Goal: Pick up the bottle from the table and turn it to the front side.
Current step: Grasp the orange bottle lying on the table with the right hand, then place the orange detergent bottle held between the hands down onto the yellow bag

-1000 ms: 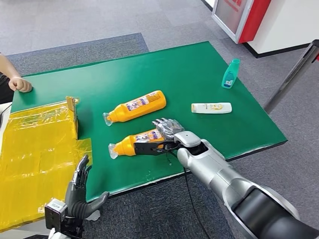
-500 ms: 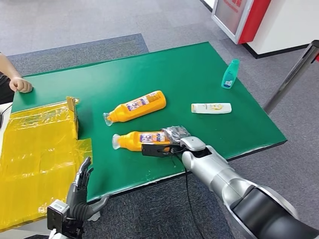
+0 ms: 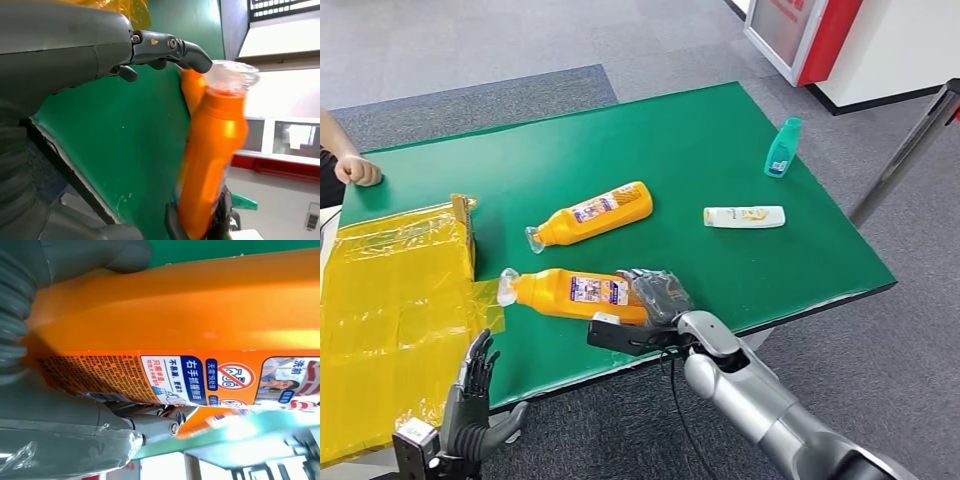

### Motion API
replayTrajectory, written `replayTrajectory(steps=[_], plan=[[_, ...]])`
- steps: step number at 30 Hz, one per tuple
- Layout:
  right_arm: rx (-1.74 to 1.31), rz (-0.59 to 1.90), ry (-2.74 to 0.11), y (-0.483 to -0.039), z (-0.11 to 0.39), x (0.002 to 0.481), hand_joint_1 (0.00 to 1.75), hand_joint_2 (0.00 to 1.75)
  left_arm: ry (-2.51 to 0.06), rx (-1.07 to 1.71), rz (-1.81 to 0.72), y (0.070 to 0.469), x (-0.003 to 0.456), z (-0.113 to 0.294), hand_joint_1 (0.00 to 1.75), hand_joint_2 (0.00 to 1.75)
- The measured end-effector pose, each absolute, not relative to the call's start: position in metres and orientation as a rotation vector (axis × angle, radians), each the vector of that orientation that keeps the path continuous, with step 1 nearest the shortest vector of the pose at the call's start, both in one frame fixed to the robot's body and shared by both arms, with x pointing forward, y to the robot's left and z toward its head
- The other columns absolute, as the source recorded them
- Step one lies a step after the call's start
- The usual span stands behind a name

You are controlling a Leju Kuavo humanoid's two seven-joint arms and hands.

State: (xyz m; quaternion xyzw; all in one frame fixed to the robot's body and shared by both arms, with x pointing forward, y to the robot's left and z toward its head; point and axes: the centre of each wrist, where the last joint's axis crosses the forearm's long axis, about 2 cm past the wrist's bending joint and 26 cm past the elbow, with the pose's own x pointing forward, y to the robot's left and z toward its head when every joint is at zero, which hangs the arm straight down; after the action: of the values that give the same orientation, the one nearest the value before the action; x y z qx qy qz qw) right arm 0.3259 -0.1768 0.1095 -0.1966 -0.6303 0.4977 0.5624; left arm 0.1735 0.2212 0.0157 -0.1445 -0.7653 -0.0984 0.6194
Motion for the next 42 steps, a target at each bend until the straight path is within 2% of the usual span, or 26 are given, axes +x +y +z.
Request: replayTrajectory(steps=[12, 23, 28, 34, 42], plan=[[-0.292, 0.899, -1.746, -0.174, 0.118, 0.254, 1.75, 1.75, -1.636, -0.489, 0.050, 0.215, 0.168, 0.017, 0.00, 1.75], [-0.256, 0.869, -1.766, -0.172, 0.118, 0.238, 1.75, 1.75, -1.622, -0.505, 0.082, 0.212, 0.170, 0.019, 0.00, 1.75], [-0.210, 0.924, -1.795, -0.161, 0.113, 0.232, 1.75, 1.75, -1.650, -0.604, 0.019, 0.207, 0.183, 0.027, 0.00, 1.75], [-0.138, 1.013, -1.805, -0.144, 0.100, 0.227, 1.75, 1.75, -1.749, -0.841, -0.169, 0.197, 0.203, 0.045, 0.00, 1.75], [-0.088, 1.127, -1.790, -0.127, 0.085, 0.227, 1.75, 1.75, -1.805, -0.961, -0.341, 0.194, 0.216, 0.063, 0.00, 1.75]])
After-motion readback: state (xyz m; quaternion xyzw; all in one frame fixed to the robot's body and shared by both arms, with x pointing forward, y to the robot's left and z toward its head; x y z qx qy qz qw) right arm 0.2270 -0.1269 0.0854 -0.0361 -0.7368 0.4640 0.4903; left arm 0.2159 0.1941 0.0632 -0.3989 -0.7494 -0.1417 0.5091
